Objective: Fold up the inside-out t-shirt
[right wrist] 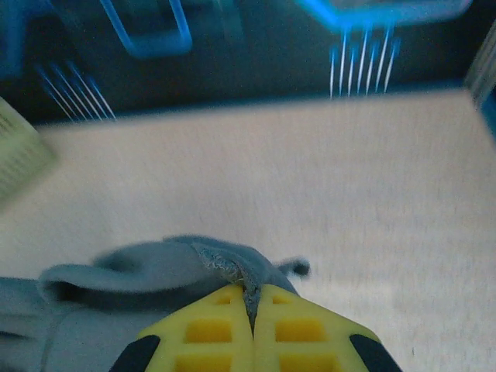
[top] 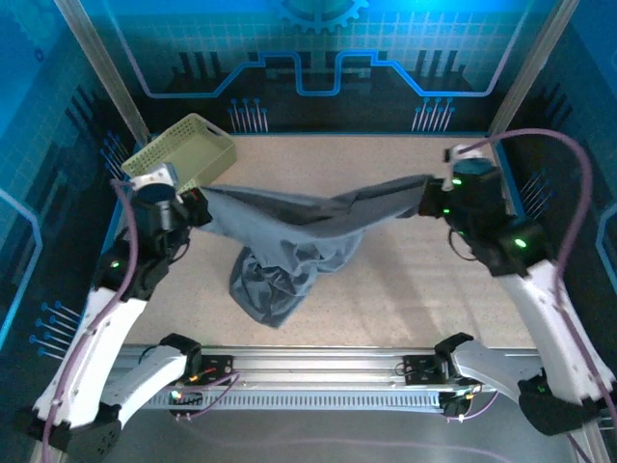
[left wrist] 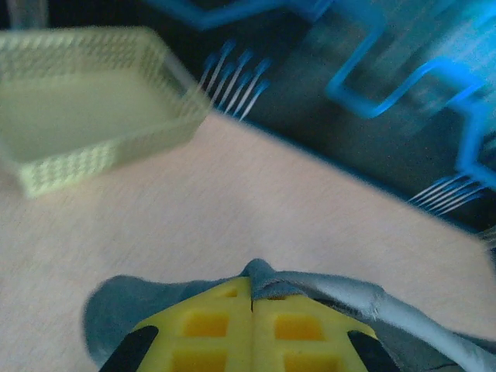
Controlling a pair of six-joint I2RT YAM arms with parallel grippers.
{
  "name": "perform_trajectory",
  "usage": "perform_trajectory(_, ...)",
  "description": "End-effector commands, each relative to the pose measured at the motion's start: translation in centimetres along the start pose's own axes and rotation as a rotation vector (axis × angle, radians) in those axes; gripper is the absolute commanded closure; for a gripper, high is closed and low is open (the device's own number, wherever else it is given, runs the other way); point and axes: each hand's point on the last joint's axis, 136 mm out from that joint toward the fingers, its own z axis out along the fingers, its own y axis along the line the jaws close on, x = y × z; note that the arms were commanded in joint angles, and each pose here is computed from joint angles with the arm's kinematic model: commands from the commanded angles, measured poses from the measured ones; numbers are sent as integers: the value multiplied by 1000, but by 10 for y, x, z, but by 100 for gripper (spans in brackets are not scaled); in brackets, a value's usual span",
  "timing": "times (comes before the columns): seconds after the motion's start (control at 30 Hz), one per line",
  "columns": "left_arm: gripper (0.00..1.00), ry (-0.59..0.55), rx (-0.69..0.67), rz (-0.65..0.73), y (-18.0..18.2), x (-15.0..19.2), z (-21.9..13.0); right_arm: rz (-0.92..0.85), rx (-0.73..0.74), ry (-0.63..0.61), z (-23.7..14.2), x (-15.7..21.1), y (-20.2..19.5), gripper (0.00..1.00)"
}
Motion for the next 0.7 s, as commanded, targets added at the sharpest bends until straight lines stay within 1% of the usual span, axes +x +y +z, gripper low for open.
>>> perform_trajectory(0.0,100,-130,212,58,-47,-54,-46,-34,-15,-139,-59,-40,-10,100)
perform_trajectory(0.1,100,-218,369,68,-78,-88,-92,-15,-99,-286,-112,-77,-7,100)
perform_trajectory(0.2,100,-304,493,76,-97,-112,-138,1,-146,-409,-163,-102,-12,100)
perform_trajectory(0.3,100,-371,572,83,-106,-127,-175,5,-194,-505,-204,-120,-14,100)
perform_trajectory(0.37,100,-395,612,87,-111,-133,-190,11,-225,-550,-223,-128,-14,100)
perform_trajectory(0.43,100,-408,637,90,-116,-138,-198,15,-259,-583,-237,-134,-12,100)
perform_trajectory(0.53,100,-411,655,81,-121,-141,-195,18,-275,-605,-241,-141,-9,100)
perform_trajectory(0.6,100,-405,635,70,-122,-143,-182,14,-248,-602,-231,-144,-8,100)
perform_trajectory(0.67,100,-382,587,70,-124,-144,-155,-2,-194,-590,-209,-150,-7,100)
